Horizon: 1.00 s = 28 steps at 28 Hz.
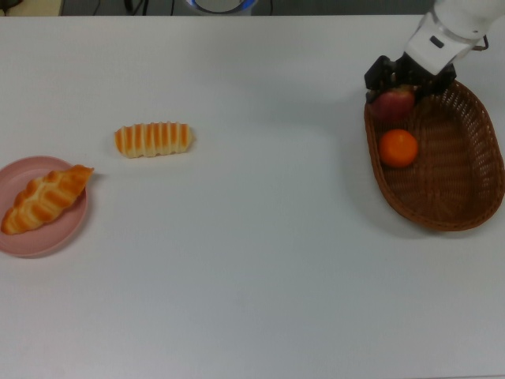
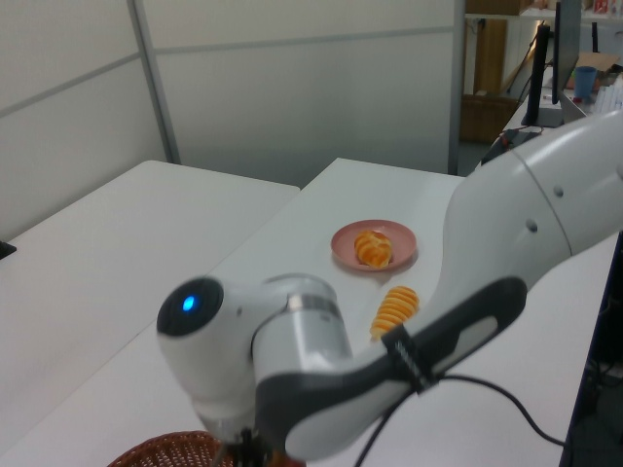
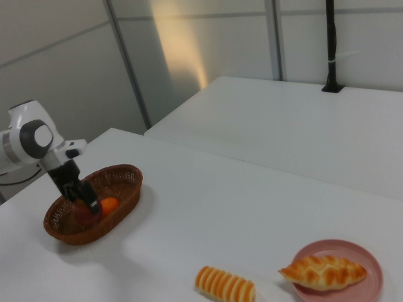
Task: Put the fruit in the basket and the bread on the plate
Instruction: 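Carry the apple into the wicker basket and release it, then move the gripper to the striped bread roll and grasp it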
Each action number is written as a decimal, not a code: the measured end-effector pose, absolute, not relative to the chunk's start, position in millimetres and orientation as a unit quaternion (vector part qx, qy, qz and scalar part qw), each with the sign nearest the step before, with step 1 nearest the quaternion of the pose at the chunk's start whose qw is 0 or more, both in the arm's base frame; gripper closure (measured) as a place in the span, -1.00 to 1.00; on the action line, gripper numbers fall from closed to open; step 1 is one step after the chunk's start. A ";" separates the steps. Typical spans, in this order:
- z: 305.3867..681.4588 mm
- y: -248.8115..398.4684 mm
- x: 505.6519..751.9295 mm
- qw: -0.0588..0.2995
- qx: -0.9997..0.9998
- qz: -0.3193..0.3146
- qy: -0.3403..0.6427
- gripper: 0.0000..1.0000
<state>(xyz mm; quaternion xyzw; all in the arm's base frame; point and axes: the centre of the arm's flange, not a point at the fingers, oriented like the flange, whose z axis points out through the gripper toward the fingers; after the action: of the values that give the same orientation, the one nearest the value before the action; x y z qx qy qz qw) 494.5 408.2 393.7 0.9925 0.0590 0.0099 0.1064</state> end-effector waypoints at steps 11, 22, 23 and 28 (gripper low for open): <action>391.3 445.7 476.6 0.104 0.993 0.021 0.055 -1.00; 411.9 414.1 505.5 0.101 0.994 0.037 -0.007 -1.00; 419.1 400.9 514.9 0.098 0.994 0.038 -0.027 -1.00; 454.2 297.4 571.7 0.078 0.988 0.034 -0.131 -1.00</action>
<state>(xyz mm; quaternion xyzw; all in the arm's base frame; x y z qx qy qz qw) 571.7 297.4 454.2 0.9876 -0.1313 0.0342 0.0784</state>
